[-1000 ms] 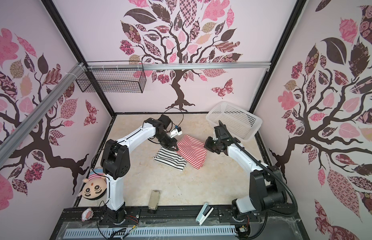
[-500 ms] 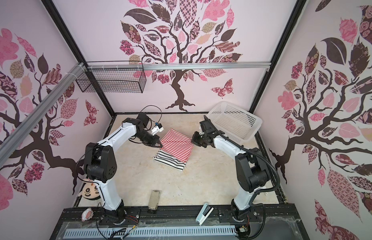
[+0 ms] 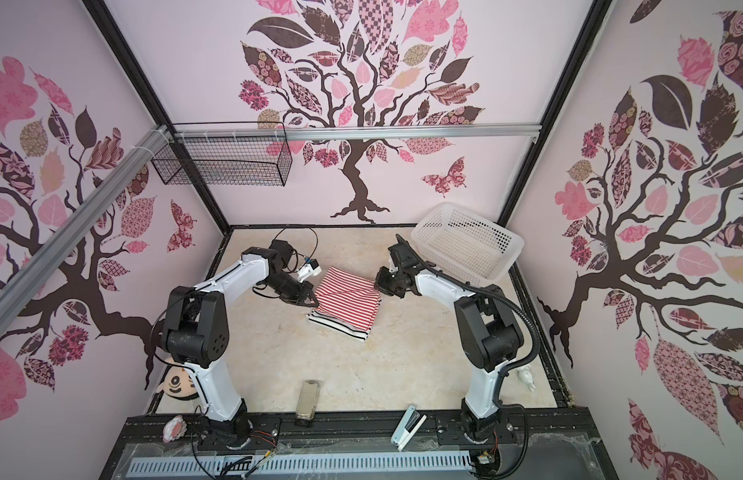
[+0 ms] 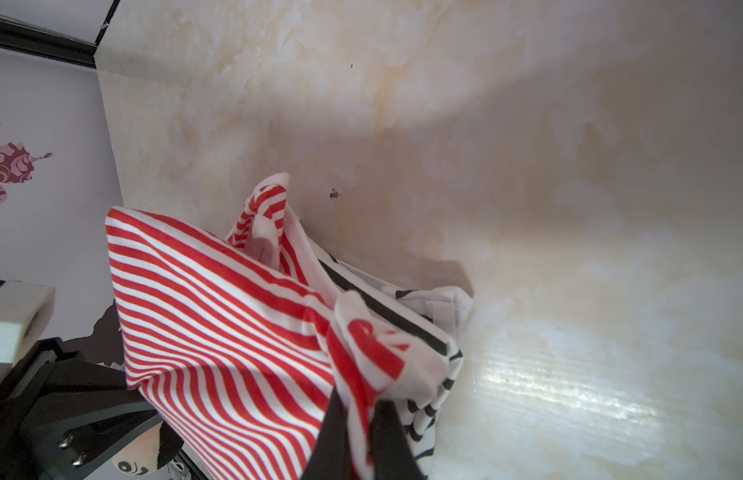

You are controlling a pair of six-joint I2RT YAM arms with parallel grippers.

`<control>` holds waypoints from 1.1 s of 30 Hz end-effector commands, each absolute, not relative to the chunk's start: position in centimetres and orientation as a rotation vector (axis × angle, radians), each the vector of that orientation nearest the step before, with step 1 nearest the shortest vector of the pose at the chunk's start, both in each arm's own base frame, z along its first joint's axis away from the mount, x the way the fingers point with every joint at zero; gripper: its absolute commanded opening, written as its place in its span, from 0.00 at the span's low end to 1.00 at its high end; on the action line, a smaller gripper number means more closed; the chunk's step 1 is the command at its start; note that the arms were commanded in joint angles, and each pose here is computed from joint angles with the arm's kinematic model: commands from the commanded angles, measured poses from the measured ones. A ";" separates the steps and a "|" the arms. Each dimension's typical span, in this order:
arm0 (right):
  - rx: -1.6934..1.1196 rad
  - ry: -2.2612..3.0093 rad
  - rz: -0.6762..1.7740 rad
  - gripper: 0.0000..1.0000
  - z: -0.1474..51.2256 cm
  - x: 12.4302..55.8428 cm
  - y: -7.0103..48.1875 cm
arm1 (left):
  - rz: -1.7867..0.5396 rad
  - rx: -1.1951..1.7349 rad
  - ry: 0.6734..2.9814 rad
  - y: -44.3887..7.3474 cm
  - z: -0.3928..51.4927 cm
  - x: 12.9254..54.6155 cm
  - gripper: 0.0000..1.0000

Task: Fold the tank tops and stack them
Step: 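Lower the red-striped bundle onto the black-striped top and release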

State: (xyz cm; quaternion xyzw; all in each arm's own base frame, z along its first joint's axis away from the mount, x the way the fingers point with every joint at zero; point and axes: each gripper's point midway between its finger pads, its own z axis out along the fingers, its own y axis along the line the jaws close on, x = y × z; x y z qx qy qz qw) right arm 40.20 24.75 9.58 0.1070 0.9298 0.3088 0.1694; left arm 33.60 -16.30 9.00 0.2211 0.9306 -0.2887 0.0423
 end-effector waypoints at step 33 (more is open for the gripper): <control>0.291 2.678 0.699 0.46 9.2 36.3 22.3 | -0.619 0.632 2.909 -11.9 7.6 31.4 0.50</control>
